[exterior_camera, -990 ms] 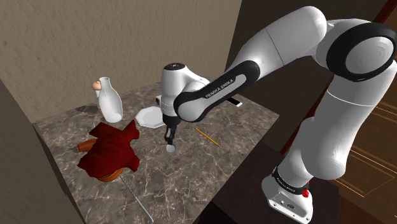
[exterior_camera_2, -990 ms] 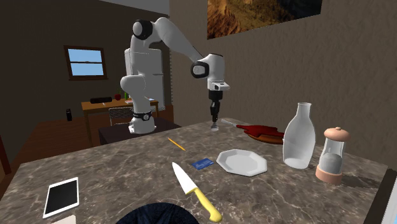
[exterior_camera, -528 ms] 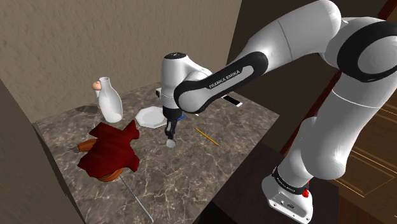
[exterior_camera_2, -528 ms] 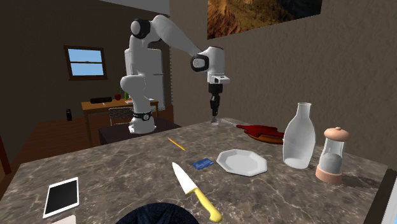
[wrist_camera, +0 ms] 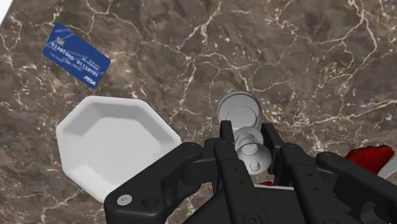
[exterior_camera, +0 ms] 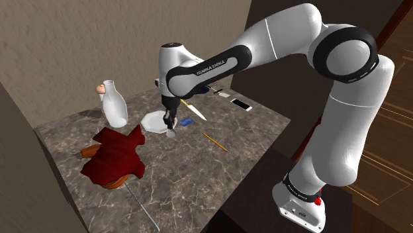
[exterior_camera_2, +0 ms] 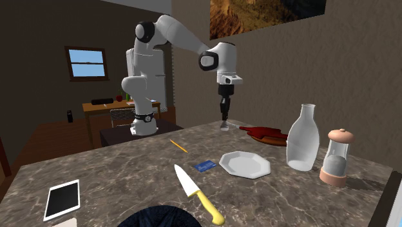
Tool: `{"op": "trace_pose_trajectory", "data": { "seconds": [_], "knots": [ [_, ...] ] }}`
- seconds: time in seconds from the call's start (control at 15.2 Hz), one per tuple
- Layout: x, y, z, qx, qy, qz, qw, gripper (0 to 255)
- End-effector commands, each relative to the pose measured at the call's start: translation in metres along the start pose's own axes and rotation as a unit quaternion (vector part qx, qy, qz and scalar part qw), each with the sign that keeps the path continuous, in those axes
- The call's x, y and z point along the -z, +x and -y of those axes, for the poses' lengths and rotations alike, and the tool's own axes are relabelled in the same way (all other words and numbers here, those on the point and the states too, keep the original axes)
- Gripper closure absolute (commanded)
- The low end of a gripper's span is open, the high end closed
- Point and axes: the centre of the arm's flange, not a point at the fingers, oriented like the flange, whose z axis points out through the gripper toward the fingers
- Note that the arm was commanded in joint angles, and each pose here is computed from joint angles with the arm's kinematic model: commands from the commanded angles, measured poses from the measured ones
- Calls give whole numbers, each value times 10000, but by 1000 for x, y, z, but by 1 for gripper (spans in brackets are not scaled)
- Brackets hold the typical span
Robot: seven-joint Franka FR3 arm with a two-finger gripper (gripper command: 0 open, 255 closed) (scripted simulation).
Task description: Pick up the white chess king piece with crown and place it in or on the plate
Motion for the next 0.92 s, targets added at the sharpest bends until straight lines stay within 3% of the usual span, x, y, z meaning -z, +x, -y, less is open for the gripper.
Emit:
{"op": "trace_pose_trajectory", "data": {
  "seconds": [0.0,0.86],
  "knots": [
    [1,14,-21,3,-1,0,10000,255],
    [13,115,-163,3,-1,0,10000,255]
  ]
}}
